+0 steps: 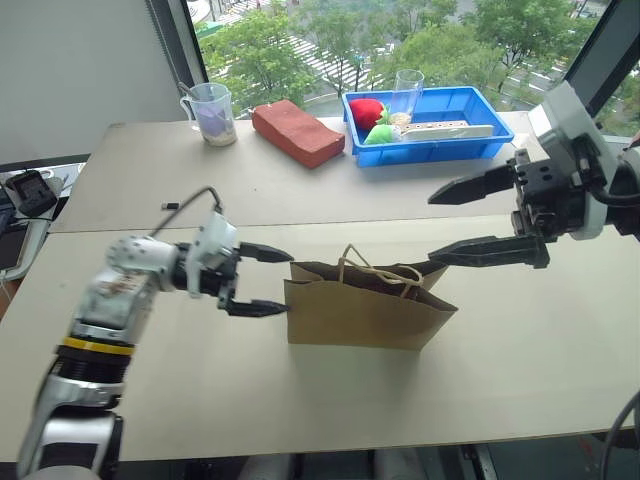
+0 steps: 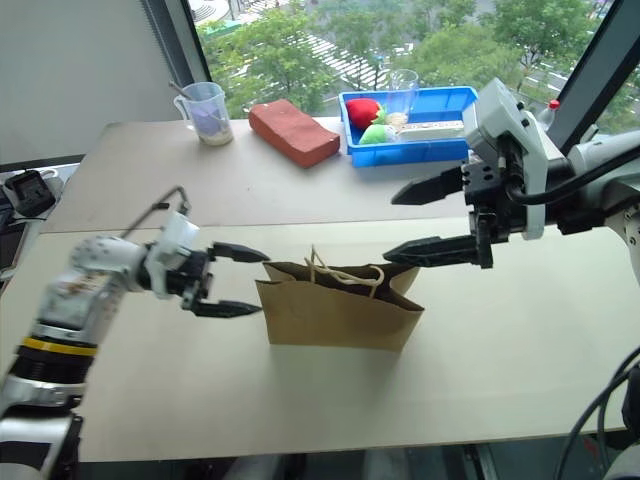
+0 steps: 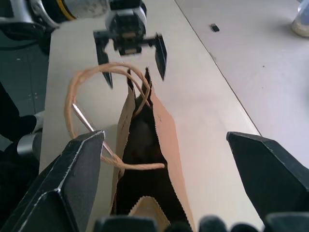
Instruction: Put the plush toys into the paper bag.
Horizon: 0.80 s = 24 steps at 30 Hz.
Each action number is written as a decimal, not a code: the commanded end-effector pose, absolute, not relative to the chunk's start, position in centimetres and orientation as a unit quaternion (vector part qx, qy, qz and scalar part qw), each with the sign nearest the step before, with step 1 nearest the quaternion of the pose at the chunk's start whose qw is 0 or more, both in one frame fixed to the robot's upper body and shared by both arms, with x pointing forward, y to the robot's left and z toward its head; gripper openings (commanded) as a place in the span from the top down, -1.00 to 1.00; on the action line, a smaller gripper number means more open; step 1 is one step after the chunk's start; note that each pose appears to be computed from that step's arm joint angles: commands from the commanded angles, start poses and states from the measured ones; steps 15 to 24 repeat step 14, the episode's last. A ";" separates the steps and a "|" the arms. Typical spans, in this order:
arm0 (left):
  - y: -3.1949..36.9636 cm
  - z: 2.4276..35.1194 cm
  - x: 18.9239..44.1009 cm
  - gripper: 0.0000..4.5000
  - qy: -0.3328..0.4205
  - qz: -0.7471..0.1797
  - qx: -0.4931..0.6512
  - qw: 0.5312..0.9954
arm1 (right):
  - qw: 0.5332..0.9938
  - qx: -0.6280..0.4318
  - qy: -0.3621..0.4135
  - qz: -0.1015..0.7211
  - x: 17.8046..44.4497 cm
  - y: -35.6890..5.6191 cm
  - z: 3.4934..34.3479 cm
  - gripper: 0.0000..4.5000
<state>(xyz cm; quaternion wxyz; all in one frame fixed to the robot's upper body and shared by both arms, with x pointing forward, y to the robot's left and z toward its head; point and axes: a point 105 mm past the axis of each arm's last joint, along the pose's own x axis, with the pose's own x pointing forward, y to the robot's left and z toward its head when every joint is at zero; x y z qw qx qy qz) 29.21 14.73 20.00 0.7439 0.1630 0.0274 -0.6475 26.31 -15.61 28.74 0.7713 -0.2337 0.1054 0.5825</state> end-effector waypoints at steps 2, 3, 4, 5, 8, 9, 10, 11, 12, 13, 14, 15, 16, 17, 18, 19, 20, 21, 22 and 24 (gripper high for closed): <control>17.1 26.4 29.6 -0.99 0.019 -0.563 0.230 0.794 | 0.794 -0.277 0.084 0.535 26.2 -18.0 29.5 -1.00; 17.6 27.4 29.8 -0.99 0.016 -0.546 0.234 0.805 | 0.799 -0.277 0.086 0.526 26.3 -18.4 29.4 -1.00; 17.9 28.0 30.0 -0.99 0.018 -0.532 0.234 0.814 | 0.803 -0.278 0.086 0.520 26.4 -18.7 29.3 -1.00; 18.1 28.3 30.1 -0.99 0.021 -0.523 0.234 0.819 | 0.805 -0.278 0.086 0.517 26.4 -18.9 29.3 -1.00; 18.5 28.1 30.4 -0.99 0.021 -0.511 0.242 0.824 | 0.811 -0.277 0.083 0.509 27.0 -19.1 28.9 -1.00; 18.6 27.8 30.5 -0.99 0.022 -0.507 0.248 0.826 | 0.812 -0.275 0.081 0.508 27.1 -19.1 28.8 -1.00; 18.6 27.5 30.6 -0.99 0.026 -0.504 0.247 0.827 | 0.812 -0.273 0.079 0.509 27.2 -19.0 28.8 -1.00; 18.5 27.4 30.7 -0.99 0.024 -0.505 0.246 0.827 | 0.814 -0.270 0.077 0.509 27.4 -18.9 28.7 -1.00; 18.4 27.4 30.6 -0.99 0.022 -0.509 0.242 0.826 | 0.814 -0.269 0.076 0.509 27.6 -18.9 28.6 -1.00; 18.2 27.6 30.7 -0.99 0.009 -0.509 0.252 0.823 | 0.814 -0.268 0.076 0.509 27.6 -18.9 28.5 -1.00; 18.1 27.6 30.7 -0.99 0.005 -0.508 0.256 0.822 | 0.815 -0.267 0.075 0.509 27.7 -18.9 28.5 -1.00; 18.1 27.6 30.7 -0.99 0.005 -0.508 0.256 0.822 | 0.815 -0.267 0.075 0.509 27.7 -18.9 28.5 -1.00; 18.1 27.6 30.7 -0.99 0.005 -0.508 0.256 0.822 | 0.815 -0.267 0.075 0.509 27.7 -18.9 28.5 -1.00; 18.1 27.6 30.7 -0.99 0.005 -0.508 0.256 0.822 | 0.815 -0.267 0.075 0.509 27.7 -18.9 28.5 -1.00; 18.1 27.6 30.7 -0.99 0.005 -0.508 0.256 0.822 | 0.815 -0.267 0.075 0.509 27.7 -18.9 28.5 -1.00; 18.1 27.6 30.7 -0.99 0.005 -0.508 0.256 0.822 | 0.815 -0.267 0.075 0.509 27.7 -18.9 28.5 -1.00; 18.1 27.6 30.7 -0.99 0.005 -0.508 0.256 0.822 | 0.815 -0.267 0.075 0.509 27.7 -18.9 28.5 -1.00; 18.1 27.6 30.7 -0.99 0.005 -0.508 0.256 0.822 | 0.815 -0.267 0.075 0.509 27.7 -18.9 28.5 -1.00; 18.1 27.6 30.7 -0.99 0.005 -0.508 0.256 0.822 | 0.815 -0.267 0.075 0.509 27.7 -18.9 28.5 -1.00; 18.1 27.6 30.7 -0.99 0.005 -0.508 0.256 0.822 | 0.815 -0.267 0.075 0.509 27.7 -18.9 28.5 -1.00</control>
